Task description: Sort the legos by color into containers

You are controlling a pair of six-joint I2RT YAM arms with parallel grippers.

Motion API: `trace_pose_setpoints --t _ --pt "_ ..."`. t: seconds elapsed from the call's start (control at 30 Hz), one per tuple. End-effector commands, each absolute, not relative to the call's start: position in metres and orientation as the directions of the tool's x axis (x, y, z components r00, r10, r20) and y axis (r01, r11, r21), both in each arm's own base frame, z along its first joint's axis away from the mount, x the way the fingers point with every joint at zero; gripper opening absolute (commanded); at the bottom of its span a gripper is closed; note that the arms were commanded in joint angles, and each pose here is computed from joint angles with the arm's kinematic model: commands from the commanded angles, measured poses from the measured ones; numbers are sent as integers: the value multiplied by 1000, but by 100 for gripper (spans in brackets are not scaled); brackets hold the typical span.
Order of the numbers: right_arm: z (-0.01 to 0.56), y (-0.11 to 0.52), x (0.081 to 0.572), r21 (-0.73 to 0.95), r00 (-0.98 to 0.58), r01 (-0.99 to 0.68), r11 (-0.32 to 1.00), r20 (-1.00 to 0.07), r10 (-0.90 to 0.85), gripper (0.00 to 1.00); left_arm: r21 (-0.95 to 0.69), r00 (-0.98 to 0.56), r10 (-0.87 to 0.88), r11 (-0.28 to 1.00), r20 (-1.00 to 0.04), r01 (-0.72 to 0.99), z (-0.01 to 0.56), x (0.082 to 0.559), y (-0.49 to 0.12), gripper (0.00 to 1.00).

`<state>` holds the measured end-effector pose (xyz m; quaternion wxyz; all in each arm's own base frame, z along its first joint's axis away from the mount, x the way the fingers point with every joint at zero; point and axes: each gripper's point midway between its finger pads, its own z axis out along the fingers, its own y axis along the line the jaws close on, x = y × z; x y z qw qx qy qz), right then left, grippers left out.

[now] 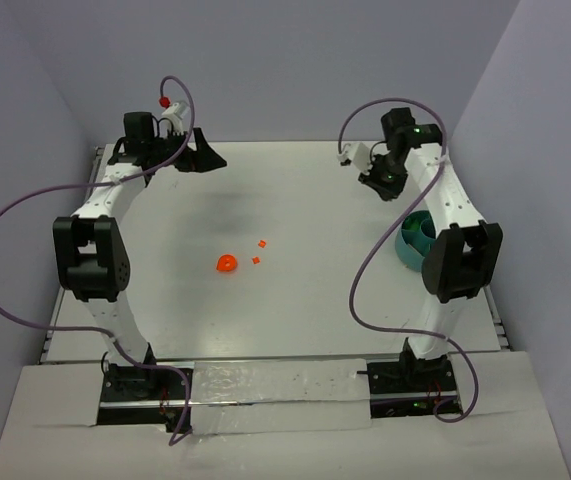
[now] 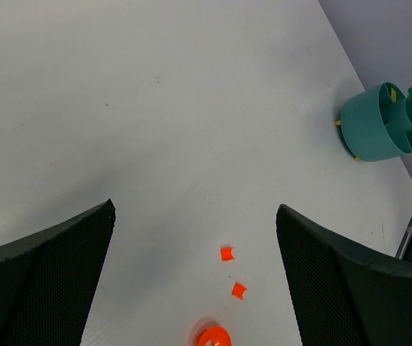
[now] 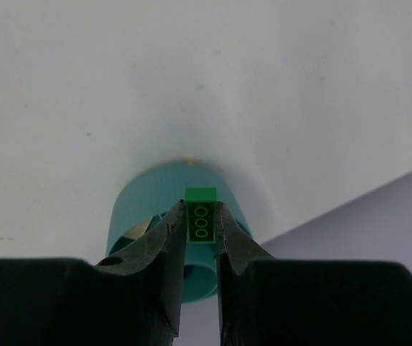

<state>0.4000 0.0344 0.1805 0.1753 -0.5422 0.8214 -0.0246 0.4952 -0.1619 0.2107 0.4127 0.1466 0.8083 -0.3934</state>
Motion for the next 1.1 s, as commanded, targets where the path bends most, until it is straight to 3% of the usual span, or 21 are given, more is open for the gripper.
trace_pose_setpoints --t 0.0,0.13,0.33,0.77,1.07 --pt "179 -15 378 -199 -489 -833 516 -172 -855 0 -471 -538 -97 626 -837 621 240 508 -176 99" --pt "175 -54 373 -198 -551 -804 561 -108 -828 0 -475 -542 -98 626 -835 619 238 509 -179 99" --pt "169 -69 378 -203 -558 -801 564 -92 -825 0 -473 -542 -96 628 -835 618 238 509 -180 99" --pt "152 -73 375 -233 -370 -904 359 1 -929 3 -464 -547 -83 642 -833 610 234 509 -180 99" --pt "152 -69 384 -256 -337 -910 327 -1 -941 7 -463 -550 -77 645 -831 609 231 508 -184 99"
